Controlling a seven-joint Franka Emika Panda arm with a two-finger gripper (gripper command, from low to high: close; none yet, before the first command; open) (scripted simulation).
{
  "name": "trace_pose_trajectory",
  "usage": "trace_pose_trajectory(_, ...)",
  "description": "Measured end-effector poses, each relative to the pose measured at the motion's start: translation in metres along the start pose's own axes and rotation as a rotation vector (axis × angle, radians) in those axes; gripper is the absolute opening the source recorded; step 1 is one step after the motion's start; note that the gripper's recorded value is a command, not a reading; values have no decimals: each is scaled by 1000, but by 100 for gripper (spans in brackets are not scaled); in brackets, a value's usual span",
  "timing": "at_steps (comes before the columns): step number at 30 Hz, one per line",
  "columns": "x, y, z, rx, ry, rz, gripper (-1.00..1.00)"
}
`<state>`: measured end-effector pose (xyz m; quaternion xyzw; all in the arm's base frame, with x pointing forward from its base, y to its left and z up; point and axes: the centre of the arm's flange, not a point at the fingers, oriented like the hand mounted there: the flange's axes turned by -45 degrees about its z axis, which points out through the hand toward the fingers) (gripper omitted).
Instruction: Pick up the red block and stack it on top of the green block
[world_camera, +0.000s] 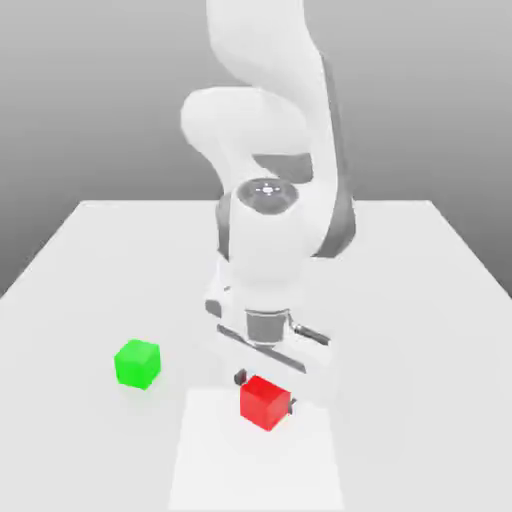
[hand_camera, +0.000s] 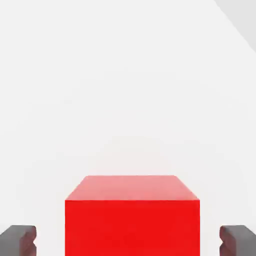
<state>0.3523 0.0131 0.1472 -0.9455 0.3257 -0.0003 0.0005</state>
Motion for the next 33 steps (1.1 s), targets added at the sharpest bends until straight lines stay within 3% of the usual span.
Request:
trace_pose_trajectory(5,0,0,1,1,1,0,-100)
trace_pose_trajectory(12,0,-1,-54,0,2,-2,-100)
trace_pose_trajectory(22,47,197,-96,-4,3,717,-100)
trace_pose_trajectory(30,46,211,-40,1,1,772,-100)
trace_pose_trajectory(31,45,212,-35,0,1,773,100)
trace_pose_trajectory(33,45,212,-35,0,1,773,100)
